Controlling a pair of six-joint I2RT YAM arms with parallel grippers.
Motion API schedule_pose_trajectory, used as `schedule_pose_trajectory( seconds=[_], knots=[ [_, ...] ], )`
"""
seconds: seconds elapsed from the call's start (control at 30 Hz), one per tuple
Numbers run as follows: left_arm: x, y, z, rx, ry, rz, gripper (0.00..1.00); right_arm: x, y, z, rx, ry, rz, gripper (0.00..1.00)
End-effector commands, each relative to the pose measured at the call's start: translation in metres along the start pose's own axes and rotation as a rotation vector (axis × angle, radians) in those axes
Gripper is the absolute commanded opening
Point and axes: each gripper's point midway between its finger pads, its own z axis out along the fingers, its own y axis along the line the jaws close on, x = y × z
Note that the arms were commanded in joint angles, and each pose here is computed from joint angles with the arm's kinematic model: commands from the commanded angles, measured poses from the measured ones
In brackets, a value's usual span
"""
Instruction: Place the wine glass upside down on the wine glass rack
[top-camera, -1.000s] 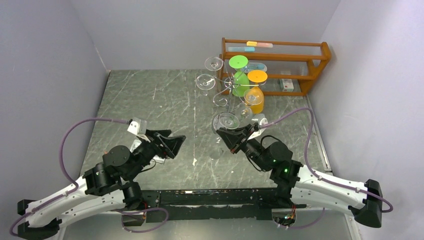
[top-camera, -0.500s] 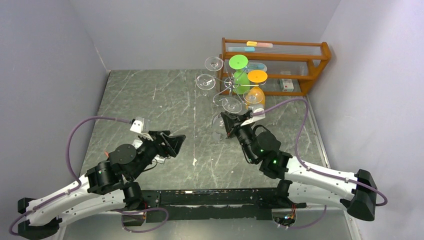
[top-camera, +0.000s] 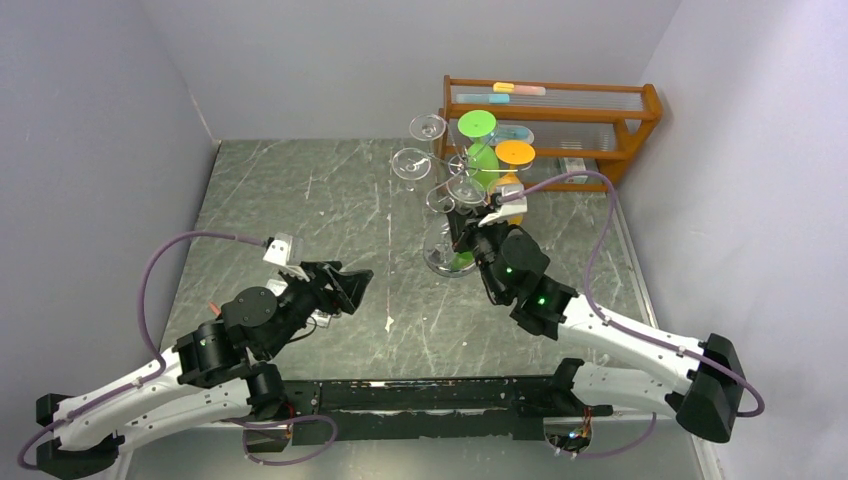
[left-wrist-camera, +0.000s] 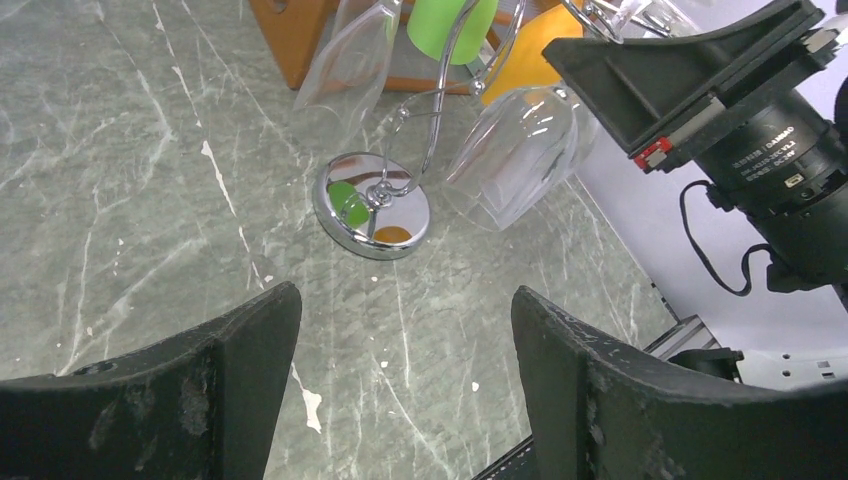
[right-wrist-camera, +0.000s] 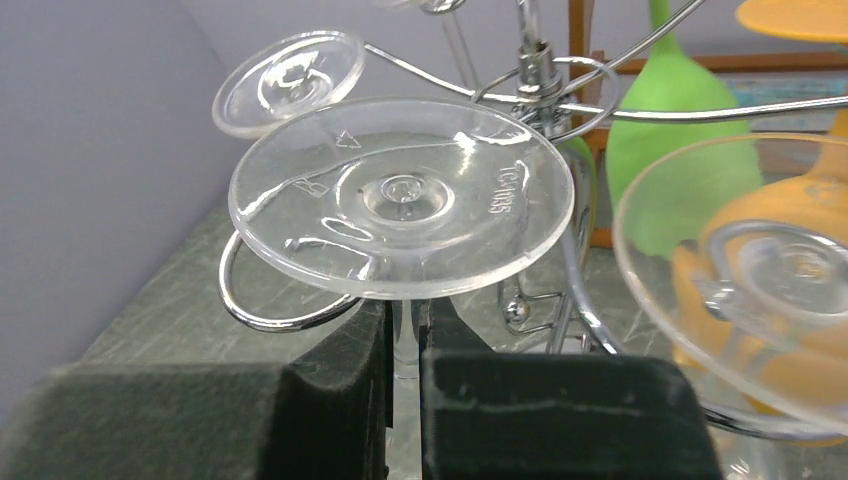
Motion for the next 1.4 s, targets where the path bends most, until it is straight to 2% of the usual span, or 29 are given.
schedule_pose_trajectory(
  seconds=[0.0,0.63,1.37],
  knots=[
    [-0.009,-0.003,-0.002,0.001,-0.018,-0.011,0.81,-0.008,0.013,0.006,-0.053,0.005,0.020,0.00],
    [-0.005,-0.004,0.000,0.007,0.001,-0.004,0.81,0.013,0.022,0.029,-0.201,0.126,-0.088,0.00],
    [0.002,-0.001,0.001,-0.002,0.016,0.000,0.81,0.000,0.047,-0.003,-0.447,-0.022,-0.119,0.00]
  ],
)
